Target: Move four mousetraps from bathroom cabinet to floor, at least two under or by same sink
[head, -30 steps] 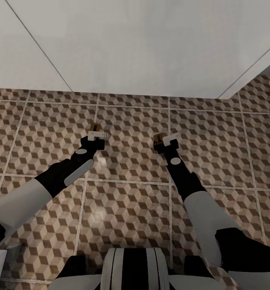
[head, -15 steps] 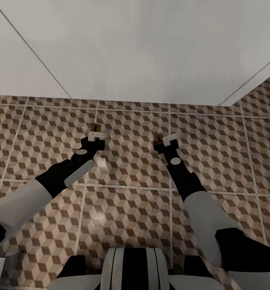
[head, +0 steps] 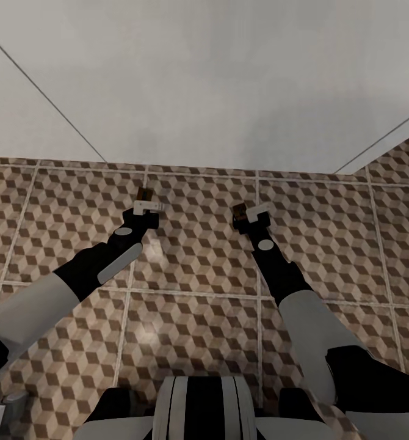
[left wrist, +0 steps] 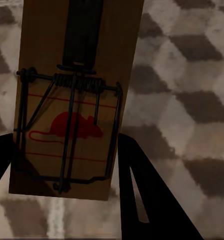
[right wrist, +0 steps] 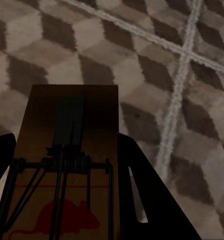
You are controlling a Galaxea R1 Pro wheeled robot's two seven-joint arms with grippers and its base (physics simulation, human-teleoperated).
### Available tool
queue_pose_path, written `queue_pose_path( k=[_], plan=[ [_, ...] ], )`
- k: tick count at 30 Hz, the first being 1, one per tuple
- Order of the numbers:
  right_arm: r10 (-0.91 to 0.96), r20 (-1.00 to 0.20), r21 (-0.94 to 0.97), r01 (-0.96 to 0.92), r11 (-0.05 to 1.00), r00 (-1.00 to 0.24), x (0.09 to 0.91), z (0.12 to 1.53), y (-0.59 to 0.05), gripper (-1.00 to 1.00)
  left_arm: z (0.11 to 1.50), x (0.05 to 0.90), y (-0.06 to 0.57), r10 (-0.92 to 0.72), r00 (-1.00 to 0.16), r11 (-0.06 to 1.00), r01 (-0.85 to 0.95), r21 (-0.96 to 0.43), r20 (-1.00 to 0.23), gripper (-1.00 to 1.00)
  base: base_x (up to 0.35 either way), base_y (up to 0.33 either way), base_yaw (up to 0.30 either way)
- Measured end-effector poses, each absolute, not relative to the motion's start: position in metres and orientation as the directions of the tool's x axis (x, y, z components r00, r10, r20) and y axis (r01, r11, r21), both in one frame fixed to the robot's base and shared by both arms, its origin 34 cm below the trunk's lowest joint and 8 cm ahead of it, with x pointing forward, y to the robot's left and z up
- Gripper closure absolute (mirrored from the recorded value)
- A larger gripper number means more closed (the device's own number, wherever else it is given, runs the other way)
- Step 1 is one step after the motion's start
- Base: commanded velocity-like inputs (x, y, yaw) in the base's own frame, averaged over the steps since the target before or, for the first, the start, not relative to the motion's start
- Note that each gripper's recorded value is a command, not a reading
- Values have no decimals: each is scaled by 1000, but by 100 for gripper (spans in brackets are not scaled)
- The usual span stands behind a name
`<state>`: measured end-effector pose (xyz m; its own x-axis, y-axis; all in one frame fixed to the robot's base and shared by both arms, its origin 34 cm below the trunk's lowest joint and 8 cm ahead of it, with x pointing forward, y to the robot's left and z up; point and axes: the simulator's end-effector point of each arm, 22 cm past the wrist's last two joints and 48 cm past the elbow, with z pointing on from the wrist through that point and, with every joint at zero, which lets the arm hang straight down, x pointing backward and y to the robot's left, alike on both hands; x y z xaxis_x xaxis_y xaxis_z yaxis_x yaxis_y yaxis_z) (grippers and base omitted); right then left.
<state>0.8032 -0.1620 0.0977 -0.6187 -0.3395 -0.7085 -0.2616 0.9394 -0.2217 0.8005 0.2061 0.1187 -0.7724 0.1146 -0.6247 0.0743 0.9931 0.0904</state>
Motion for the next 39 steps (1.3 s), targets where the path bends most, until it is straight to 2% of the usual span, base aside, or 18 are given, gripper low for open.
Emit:
queue_pose_path(
  k=[8, 16, 26, 39],
  plan=[
    [-343, -663, -206, -278, 938, -665, 783, 76, -161, 100, 115, 796, 207, 114, -778, 993, 72, 92, -618, 100, 1, 0, 0],
    [-340, -656, -196, -282, 939, -674, 802, 82, -147, 100, 93, 783, 224, 113, -813, 991, 48, 128, -571, 100, 0, 0, 0],
    [-340, -658, -195, -284, 939, -673, 814, 87, -143, 100, 68, 777, 232, 26, -857, 993, -36, 111, -514, 100, 0, 0, 0],
    [-339, -683, -205, -275, 939, -647, 839, 103, -143, 100, 87, 826, 224, 25, -843, 995, -33, 98, -537, 100, 0, 0, 0]
  ],
)
